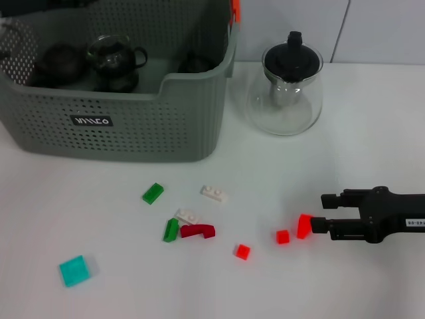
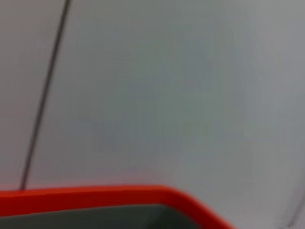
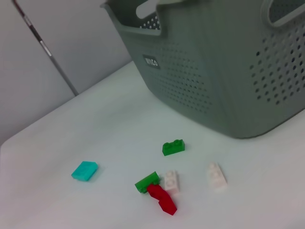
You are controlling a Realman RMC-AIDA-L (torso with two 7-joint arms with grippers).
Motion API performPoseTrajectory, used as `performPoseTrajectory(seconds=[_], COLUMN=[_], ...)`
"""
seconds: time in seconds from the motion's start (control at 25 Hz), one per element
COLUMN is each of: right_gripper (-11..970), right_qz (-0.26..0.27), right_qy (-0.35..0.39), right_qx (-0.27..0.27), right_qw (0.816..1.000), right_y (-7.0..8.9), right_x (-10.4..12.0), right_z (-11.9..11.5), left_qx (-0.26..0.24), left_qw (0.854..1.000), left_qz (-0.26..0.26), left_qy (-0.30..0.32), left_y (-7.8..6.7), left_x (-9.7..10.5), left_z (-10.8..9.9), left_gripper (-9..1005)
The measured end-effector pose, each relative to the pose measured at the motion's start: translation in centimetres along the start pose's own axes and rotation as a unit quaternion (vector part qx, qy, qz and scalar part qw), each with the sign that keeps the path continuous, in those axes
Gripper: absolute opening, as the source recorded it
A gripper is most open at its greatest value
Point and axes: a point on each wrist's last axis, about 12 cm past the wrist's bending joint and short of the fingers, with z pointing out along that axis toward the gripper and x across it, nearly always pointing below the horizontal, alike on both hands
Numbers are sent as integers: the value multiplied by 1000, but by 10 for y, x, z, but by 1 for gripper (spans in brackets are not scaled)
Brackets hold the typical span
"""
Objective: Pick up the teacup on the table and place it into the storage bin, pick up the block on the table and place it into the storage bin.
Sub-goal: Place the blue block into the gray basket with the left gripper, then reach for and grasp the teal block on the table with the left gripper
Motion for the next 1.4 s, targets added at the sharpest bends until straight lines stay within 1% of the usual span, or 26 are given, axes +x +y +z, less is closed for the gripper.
performPoseTrajectory(seconds=[0.12, 0.2, 0.36, 0.44, 0.52, 0.6, 0.68, 0.72, 0.8, 0.88, 0.96, 1.08, 1.2, 1.28, 1.4], right_gripper=[736, 737, 738, 738, 737, 737, 736, 736, 735, 735, 735, 736, 738, 738, 737], right_qz=[-1, -3, -3, -3, -3, -2, -2, -2, -2, -2, -3, -4, -5, -4, -3], right_qy=[0, 0, 0, 0, 0, 0, 0, 0, 0, 0, 0, 1, 0, 0, 1], right_qx=[0, -1, -4, -4, -4, -4, -3, -3, -4, -4, -4, -5, -5, -5, -5], right_qw=[1000, 1000, 1000, 1000, 1000, 1000, 1000, 1000, 1000, 1000, 1000, 1000, 1000, 1000, 1000], right_y=[0, -1, -1, -1, -1, -1, -1, -1, -1, -1, -1, -1, -1, -1, -1], right_x=[-1, -3, -5, -5, -5, -5, -5, -5, -5, -5, -5, -6, -5, -5, -5], right_z=[0, 1, 3, 3, 2, 2, 2, 2, 2, 3, 3, 4, 4, 4, 4], left_qx=[-36, -62, -85, -84, -71, -38, 21, 60, 121, 161, 170, 148, 123, 108, 94], left_qw=[999, 997, 996, 996, 996, 995, 991, 987, 976, 965, 961, 967, 974, 975, 975], left_qz=[2, -3, -22, -32, -53, -67, -61, -44, -16, 6, 23, 63, 118, 151, 184], left_qy=[33, 42, 15, -1, -31, -68, -116, -141, -183, -208, -216, -196, -148, -121, -88], left_y=[-1, 1, 2, 2, 2, -1, -7, -11, -19, -24, -26, -32, -42, -48, -57], left_x=[-7, -9, -7, -7, -6, -3, 5, 10, 25, 45, 66, 107, 151, 177, 208], left_z=[16, 24, 30, 28, 19, 6, -13, -24, -48, -69, -86, -106, -118, -122, -129], left_gripper=[438, 442, 449, 516, 582, 649, 656, 659, 666, 673, 672, 659, 647, 638, 626])
